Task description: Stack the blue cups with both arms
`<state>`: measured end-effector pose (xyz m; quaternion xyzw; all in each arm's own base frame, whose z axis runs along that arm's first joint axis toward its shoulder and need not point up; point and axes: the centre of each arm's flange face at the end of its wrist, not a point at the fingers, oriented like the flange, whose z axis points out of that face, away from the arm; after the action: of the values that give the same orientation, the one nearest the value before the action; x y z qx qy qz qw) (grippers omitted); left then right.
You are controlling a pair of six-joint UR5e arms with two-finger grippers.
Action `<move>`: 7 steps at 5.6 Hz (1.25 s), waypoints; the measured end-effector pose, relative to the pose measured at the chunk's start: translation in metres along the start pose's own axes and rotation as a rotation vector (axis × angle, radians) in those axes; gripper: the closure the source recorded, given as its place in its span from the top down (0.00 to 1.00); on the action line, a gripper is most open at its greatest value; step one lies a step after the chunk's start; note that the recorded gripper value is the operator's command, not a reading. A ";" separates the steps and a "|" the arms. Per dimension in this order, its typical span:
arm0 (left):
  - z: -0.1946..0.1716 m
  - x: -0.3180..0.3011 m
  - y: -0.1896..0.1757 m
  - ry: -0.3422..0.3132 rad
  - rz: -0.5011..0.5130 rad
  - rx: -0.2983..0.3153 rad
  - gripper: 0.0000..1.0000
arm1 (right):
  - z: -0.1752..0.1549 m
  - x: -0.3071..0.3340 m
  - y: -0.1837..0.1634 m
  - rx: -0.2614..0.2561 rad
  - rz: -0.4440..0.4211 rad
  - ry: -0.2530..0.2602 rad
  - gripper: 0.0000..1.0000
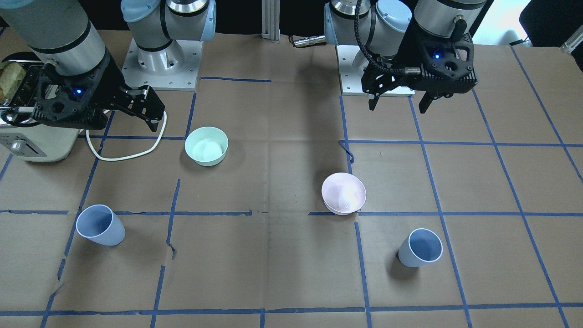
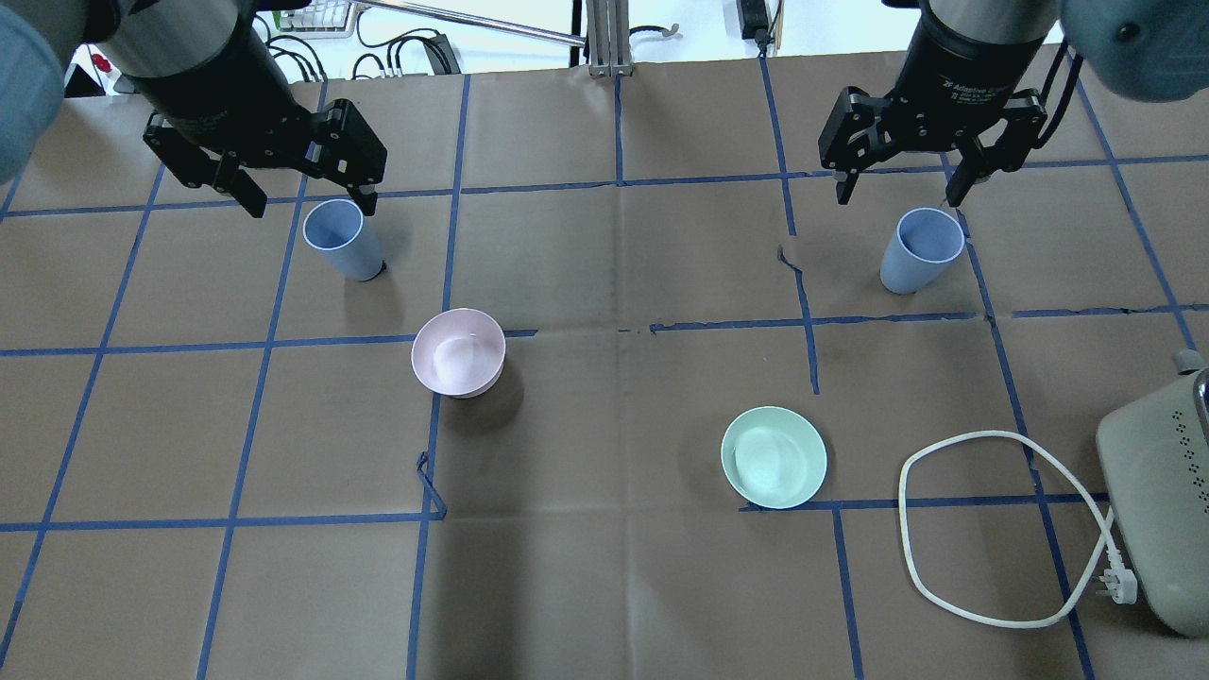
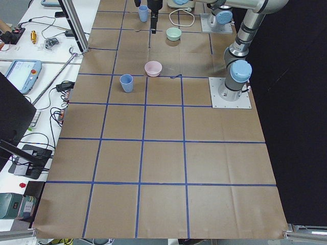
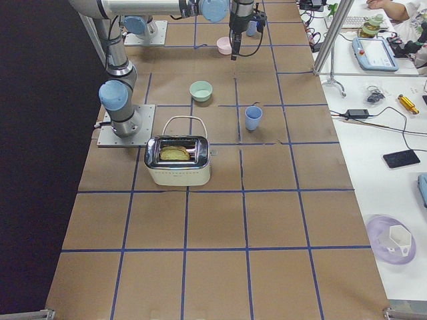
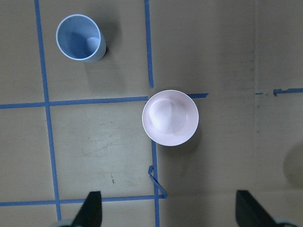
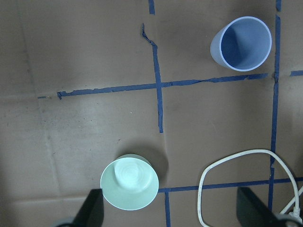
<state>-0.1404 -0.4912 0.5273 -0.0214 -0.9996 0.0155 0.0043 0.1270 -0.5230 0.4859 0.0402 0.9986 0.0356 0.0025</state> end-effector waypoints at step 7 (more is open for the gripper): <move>0.030 -0.016 -0.039 -0.009 0.002 0.015 0.99 | 0.002 0.046 -0.041 0.061 -0.047 -0.007 1.00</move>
<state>-0.1259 -0.5314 0.4985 -0.0224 -0.9995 0.0232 0.0001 0.0776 -0.5602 0.4809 0.0171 0.9998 0.0052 0.0056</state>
